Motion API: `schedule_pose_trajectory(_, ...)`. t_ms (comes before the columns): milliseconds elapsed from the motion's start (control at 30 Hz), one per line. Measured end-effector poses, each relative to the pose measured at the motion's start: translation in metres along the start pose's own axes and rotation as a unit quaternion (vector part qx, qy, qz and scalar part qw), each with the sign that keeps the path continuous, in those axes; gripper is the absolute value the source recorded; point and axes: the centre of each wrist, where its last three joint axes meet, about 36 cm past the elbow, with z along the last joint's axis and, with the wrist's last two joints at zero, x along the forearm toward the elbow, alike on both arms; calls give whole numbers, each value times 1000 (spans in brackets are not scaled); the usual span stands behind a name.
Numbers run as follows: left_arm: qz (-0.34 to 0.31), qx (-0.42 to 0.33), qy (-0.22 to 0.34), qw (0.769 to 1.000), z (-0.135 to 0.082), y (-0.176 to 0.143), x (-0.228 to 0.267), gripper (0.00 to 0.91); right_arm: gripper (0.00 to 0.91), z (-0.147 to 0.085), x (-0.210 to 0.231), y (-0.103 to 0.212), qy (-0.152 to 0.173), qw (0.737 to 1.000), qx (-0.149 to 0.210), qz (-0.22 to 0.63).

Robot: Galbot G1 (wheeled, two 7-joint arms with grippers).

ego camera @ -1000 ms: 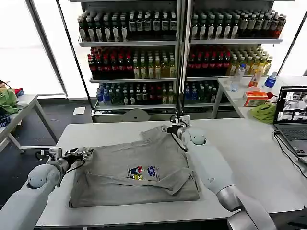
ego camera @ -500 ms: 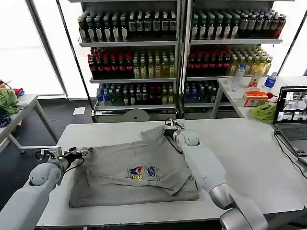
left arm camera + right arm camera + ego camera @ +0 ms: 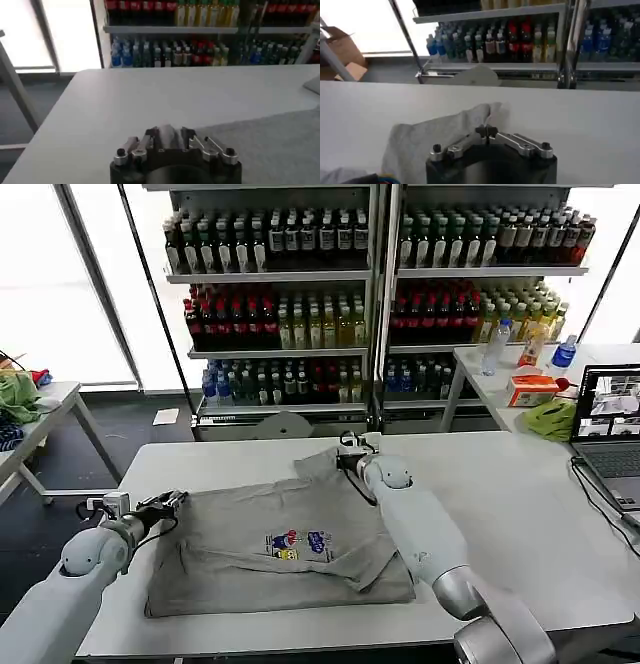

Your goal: Fold and organize the clothes.

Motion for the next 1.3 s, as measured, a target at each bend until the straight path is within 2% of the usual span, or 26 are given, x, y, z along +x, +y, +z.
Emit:
schedule_pose_trajectory(633, 11, 1, -27, 1000, -12, -16, 6, 0, 0, 3, 14, -5, -16, 1000, -20, -6)
schedule_pose_trajectory(1133, 3, 3, -81, 997, -34, -20, 30, 0, 0, -10, 62, -15, -73, 996, -43, -29)
schedule_pose_trajectory(1300, 1, 1, -93, 996, -39, -21, 42, 0, 0, -7, 87, -18, -95, 993, -48, -41)
